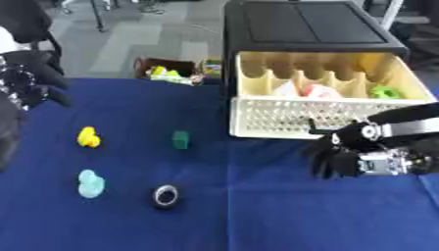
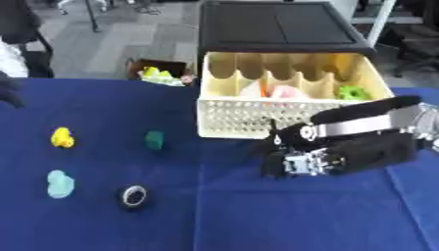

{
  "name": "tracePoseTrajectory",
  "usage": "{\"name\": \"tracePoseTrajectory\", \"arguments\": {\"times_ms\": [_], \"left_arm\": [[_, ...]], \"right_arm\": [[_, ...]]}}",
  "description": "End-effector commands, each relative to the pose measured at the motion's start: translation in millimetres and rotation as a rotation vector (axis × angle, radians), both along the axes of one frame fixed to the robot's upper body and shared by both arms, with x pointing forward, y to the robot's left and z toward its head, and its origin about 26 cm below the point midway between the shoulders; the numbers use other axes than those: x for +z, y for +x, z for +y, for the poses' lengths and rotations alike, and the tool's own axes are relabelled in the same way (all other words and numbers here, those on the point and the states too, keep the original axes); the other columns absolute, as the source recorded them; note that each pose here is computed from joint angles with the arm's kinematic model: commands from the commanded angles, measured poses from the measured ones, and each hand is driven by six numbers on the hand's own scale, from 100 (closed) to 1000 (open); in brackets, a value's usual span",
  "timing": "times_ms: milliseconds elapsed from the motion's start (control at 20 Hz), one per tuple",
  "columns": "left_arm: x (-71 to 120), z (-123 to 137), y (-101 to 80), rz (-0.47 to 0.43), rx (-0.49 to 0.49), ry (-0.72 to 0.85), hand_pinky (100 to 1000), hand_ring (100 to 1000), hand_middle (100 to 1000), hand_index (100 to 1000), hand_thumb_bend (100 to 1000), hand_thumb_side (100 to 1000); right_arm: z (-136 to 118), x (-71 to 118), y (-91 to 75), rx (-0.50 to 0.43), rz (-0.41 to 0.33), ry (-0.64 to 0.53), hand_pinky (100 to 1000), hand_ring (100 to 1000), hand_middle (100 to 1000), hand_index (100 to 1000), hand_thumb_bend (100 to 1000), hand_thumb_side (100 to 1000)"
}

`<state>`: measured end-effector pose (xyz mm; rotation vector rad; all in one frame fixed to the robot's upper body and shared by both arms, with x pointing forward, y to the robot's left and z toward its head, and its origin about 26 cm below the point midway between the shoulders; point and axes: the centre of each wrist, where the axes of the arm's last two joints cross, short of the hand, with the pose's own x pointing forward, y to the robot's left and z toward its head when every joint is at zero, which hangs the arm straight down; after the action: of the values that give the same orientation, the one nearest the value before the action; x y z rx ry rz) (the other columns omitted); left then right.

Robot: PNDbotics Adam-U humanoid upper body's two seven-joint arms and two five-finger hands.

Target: Pick up objects from table and place into drawer.

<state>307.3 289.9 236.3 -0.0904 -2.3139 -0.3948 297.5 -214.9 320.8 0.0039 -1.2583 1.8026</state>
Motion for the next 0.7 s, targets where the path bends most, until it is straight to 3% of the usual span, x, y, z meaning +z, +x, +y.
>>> {"name": "tracePoseTrajectory", "arguments": {"times_ms": [50, 700], "left_arm": [[6.9, 1.8, -3.8, -0.024, 0.014, 0.008, 527, 613, 541, 732, 137, 997], [5.6, 2.0, -3.8, -0.027, 0.013, 0.010, 535, 618, 546, 734, 138, 1000]], "right_arm": [[-0.6, 3.4, 2.1, -0.071, 0.088, -0.073, 793, 829, 817, 988, 100, 1000], [-13.7, -13.9, 31.3, -0.184, 0.098, -0.111, 771, 824, 826, 984, 100, 1000]]}}
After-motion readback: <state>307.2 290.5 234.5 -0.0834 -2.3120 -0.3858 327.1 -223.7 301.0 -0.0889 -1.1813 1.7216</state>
